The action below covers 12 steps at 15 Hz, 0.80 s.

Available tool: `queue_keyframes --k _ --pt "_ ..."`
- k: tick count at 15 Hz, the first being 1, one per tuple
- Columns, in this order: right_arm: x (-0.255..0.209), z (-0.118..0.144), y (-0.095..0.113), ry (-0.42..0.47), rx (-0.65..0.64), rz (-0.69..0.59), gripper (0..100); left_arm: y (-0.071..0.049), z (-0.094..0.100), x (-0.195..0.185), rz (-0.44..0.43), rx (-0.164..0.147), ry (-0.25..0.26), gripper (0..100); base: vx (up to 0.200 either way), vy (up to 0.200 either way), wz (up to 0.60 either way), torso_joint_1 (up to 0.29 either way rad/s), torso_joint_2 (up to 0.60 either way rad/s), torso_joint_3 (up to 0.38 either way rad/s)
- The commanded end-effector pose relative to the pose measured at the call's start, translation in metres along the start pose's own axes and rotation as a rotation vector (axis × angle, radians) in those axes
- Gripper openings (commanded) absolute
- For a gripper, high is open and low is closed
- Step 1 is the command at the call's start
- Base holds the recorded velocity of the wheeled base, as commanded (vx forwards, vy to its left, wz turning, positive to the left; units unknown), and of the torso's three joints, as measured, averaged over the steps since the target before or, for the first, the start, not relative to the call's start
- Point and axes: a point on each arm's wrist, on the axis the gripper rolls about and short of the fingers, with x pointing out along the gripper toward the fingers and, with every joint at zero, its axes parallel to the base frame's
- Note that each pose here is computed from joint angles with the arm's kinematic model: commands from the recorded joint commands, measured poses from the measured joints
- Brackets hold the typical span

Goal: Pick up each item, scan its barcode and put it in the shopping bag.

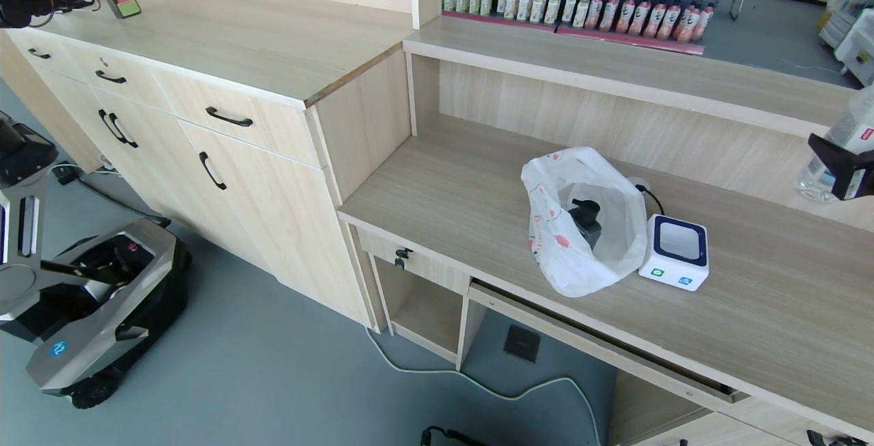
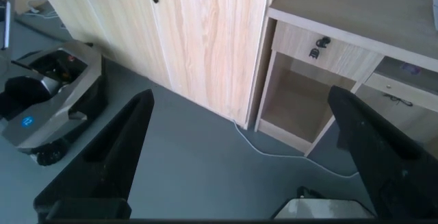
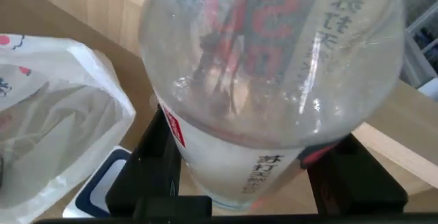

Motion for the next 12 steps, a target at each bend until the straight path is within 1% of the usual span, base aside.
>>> queue_keyframes --k 1,4,6,9,12 --pt "0.029 -0.021 0.035 0.001 0.039 0.067 0 0.0 0.0 0.0 0.001 0.0 0.001 100 0.0 0.0 0.6 -0.002 0.01 0.007" --pt "0.064 -0.042 0.068 -0.018 0.113 0.135 0 0.0 0.0 0.0 0.001 0.0 -0.001 100 0.0 0.0 0.0 0.0 0.0 0.0" --pt "0.074 -0.067 0.084 0.019 0.207 0.164 0 0.0 0.0 0.0 0.001 0.0 -0.001 100 0.0 0.0 0.0 0.0 0.0 0.0" --pt "0.082 -0.096 0.093 0.074 0.287 0.171 0 0.0 0.0 0.0 0.001 0.0 -0.001 100 0.0 0.0 0.0 0.0 0.0 0.0" --pt "0.092 -0.112 0.099 0.085 0.315 0.172 0 0.0 0.0 0.0 0.001 0.0 -0.001 100 0.0 0.0 0.0 0.0 0.0 0.0"
